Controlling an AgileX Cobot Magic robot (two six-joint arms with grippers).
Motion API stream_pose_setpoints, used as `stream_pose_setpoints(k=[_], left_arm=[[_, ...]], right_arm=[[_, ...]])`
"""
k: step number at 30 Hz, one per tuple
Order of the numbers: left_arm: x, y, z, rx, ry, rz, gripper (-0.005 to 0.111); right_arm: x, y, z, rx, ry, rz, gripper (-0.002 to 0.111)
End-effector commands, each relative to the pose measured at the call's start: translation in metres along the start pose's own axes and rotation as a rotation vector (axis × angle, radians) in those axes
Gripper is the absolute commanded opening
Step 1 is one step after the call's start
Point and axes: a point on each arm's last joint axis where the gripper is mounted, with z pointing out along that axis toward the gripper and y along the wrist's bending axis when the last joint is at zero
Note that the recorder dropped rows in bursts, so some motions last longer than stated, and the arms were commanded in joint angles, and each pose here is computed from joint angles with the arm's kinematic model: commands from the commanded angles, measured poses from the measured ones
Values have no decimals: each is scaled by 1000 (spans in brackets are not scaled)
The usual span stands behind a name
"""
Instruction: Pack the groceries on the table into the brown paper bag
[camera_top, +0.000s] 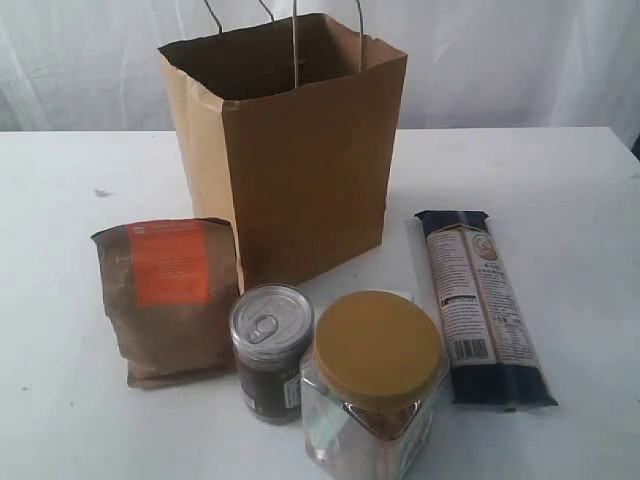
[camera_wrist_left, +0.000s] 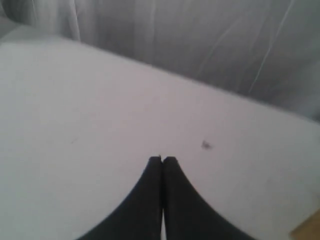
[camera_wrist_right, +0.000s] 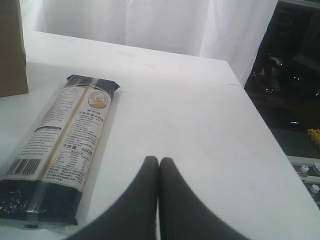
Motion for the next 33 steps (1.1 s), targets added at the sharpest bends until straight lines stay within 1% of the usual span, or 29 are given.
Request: stream_pose_setpoints(k=[1, 4, 5, 6, 7, 10, 11, 12, 13, 15, 16, 17, 18, 19, 20, 21, 22, 23, 24, 26, 27, 29, 31, 33], left_arm=[[-15, 2, -56, 55, -198, -76, 1], [-15, 6, -85, 53, -260, -86, 1], [-12, 10, -102, 39, -280, -81, 1], [-10, 11, -107, 29, -284, -63, 1], [-6, 15, -120, 3, -285, -17, 1], [10, 25, -141, -59, -226, 12, 1], [19, 28, -148, -72, -190, 19, 1], [24, 30, -151, -70, -183, 24, 1], [37, 31, -152, -52, -184, 21, 1], [57, 33, -145, -25, -177, 4, 1], [76, 35, -133, -17, -119, -16, 1], [87, 36, -126, -9, -83, -38, 1], [106, 36, -115, 7, -9, -103, 1], [118, 36, -108, 17, 40, -154, 1], [132, 37, -99, 25, 82, -251, 1], [139, 37, -91, 42, 48, -344, 1], [140, 37, -87, 68, -1, -385, 1], [140, 36, -84, 98, -53, -403, 1], [137, 35, -82, 142, -134, -402, 1], [132, 32, -81, 215, -286, -363, 1], [130, 32, -81, 222, -327, -301, 1], [133, 32, -80, 198, -339, -138, 1], [138, 32, -79, 175, -292, 31, 1], [140, 31, -78, 177, -273, 158, 0]], right_arm=[[-1, 0, 0, 1, -17, -3, 0], [-1, 0, 0, 1, -17, -3, 0], [-1, 0, 0, 1, -17, -3, 0], [-1, 0, 0, 1, -17, -3, 0], [-1, 0, 0, 1, -17, -3, 0], [-1, 0, 0, 1, -17, -3, 0], [-1, 0, 0, 1, -17, -3, 0], [-1, 0, 0, 1, -17, -3, 0], [-1, 0, 0, 1, -17, -3, 0], [-1, 0, 0, 1, -17, -3, 0], [-1, 0, 0, 1, -17, -3, 0], [-1, 0, 0, 1, -17, -3, 0], [-1, 0, 0, 1, -17, -3, 0], [-1, 0, 0, 1, -17, -3, 0], [-1, 0, 0, 1, -17, -3, 0], [-1, 0, 0, 1, -17, -3, 0], [-1, 0, 0, 1, -17, -3, 0], [-1, 0, 0, 1, -17, -3, 0], [-1, 0, 0, 1, -17, -3, 0], [-1, 0, 0, 1, -17, -3, 0], [-1, 0, 0, 1, -17, -3, 0], [-1, 0, 0, 1, -17, -3, 0], [-1, 0, 0, 1, -17, -3, 0], [-1, 0, 0, 1, -17, -3, 0]])
